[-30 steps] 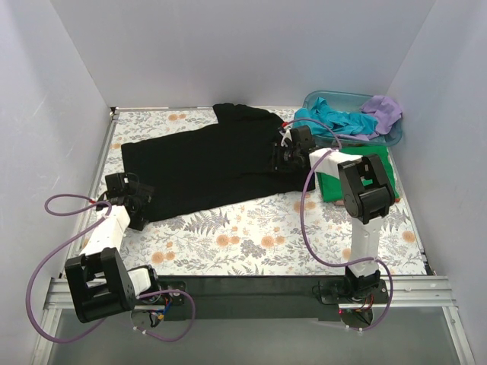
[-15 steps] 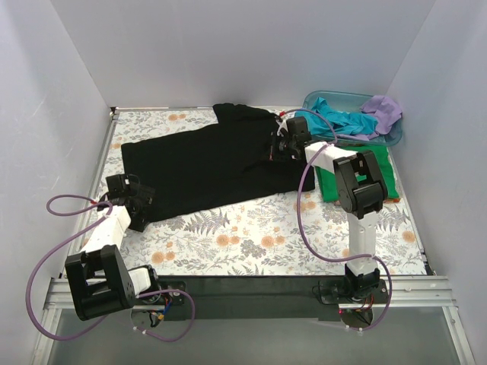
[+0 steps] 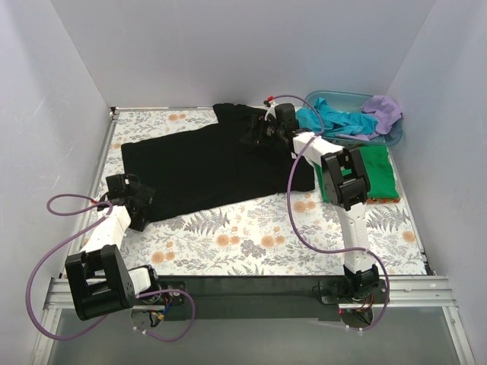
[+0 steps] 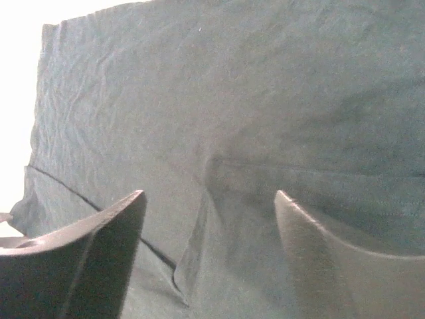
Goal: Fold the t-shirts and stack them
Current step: Fold the tshirt
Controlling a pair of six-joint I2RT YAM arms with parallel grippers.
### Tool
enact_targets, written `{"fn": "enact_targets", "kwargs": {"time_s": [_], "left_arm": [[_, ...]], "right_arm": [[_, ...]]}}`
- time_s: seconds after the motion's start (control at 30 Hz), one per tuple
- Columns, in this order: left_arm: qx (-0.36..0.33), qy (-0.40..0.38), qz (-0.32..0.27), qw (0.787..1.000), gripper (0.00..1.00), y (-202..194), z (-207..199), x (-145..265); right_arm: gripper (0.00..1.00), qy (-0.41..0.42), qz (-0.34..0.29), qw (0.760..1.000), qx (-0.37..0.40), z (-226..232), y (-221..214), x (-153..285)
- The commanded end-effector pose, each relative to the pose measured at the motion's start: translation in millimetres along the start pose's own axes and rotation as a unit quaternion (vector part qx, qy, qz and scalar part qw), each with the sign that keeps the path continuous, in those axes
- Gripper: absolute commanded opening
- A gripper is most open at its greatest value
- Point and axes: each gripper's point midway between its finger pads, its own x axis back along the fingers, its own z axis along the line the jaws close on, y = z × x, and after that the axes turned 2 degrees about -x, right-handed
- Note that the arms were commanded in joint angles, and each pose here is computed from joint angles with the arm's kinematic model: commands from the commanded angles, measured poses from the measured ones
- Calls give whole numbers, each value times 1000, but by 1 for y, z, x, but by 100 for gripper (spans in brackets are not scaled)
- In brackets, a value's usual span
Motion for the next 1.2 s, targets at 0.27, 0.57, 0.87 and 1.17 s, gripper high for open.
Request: {"fn": "enact_targets", "kwargs": {"time_s": [0.27, 0.57, 0.87, 1.17], "left_arm": [[-11, -79, 37, 996, 98, -11, -28, 11], [-56, -113, 70, 989, 98, -25, -74, -6], [-62, 5, 108, 992, 98, -45, -17, -47], [-8, 161, 27, 987, 98, -36, 66, -17]], "right_arm": [[98, -77, -21, 995, 57, 11, -38, 117], [98, -185, 6, 982, 35, -52, -78, 148], [98, -213, 107, 971, -28, -88, -160, 160], [98, -219, 114, 967, -69, -64, -250, 235]]}}
